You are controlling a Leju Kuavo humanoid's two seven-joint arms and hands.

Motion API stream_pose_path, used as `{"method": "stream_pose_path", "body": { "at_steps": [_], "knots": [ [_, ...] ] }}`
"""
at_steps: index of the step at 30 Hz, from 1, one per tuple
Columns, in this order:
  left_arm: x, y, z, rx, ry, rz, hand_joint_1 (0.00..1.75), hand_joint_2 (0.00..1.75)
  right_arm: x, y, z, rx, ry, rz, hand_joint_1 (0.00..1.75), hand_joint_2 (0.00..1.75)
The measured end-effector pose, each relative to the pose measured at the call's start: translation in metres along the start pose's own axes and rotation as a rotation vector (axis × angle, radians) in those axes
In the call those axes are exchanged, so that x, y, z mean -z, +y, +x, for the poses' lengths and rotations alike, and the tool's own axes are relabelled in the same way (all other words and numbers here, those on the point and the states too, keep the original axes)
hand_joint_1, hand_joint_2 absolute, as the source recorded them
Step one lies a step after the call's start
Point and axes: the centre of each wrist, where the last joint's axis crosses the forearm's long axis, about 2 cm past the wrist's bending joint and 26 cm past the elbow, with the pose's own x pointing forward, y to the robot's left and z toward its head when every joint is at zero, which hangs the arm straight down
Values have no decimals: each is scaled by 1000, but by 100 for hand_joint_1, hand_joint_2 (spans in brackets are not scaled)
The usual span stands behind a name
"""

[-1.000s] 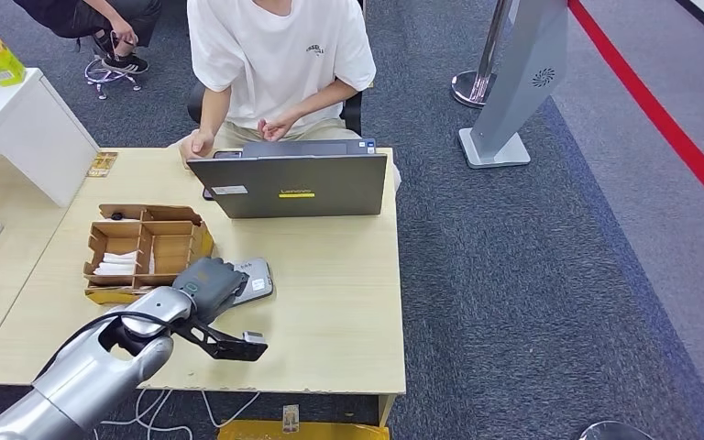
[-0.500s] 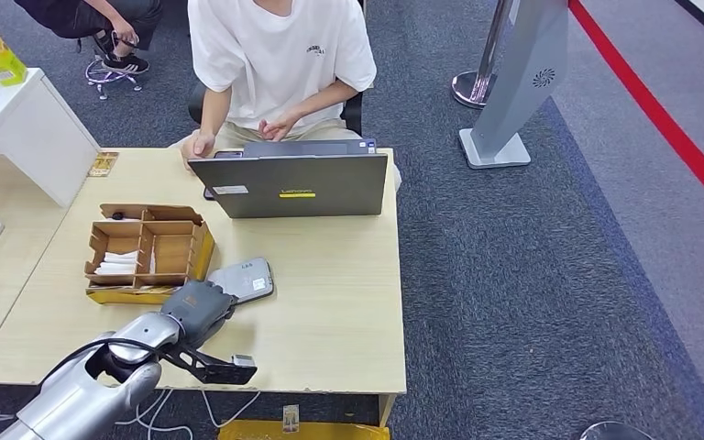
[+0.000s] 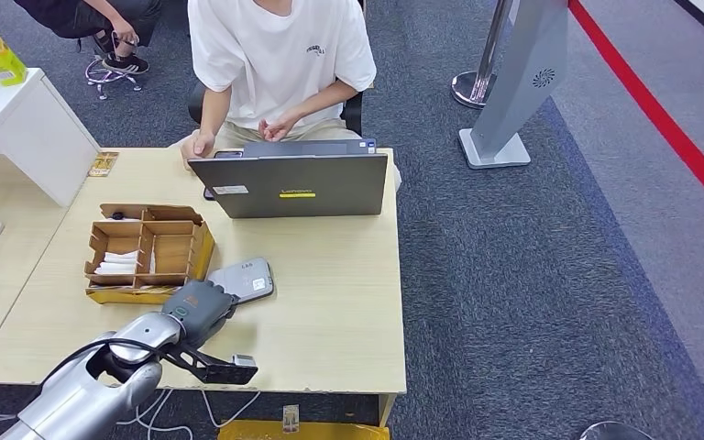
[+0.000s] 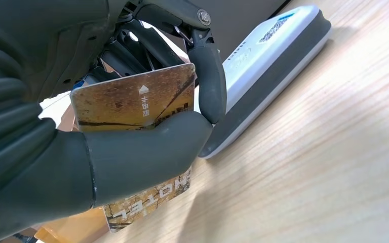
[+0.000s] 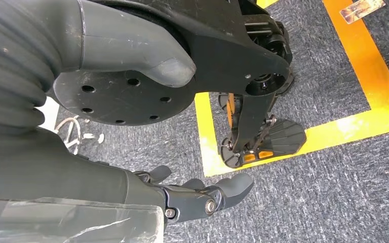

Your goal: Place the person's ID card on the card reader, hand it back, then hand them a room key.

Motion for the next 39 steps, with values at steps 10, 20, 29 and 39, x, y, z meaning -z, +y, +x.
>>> {"method": "stream_pose_path", "body": {
  "at_steps": [10,20,29,39],
  "knots": [
    [5,16,-3,4,-25,1,175,175,0,0,0,0,0,2,0,175],
    [27,81,-14,-43,-22,85,175,175,0,0,0,-12,-2,6,0,175],
    [36,118,-15,-47,-26,143,175,175,0,0,1,-17,-1,9,0,175],
    [46,117,-7,-60,-32,114,175,175,0,0,1,-19,5,10,0,175]
  ]
}}
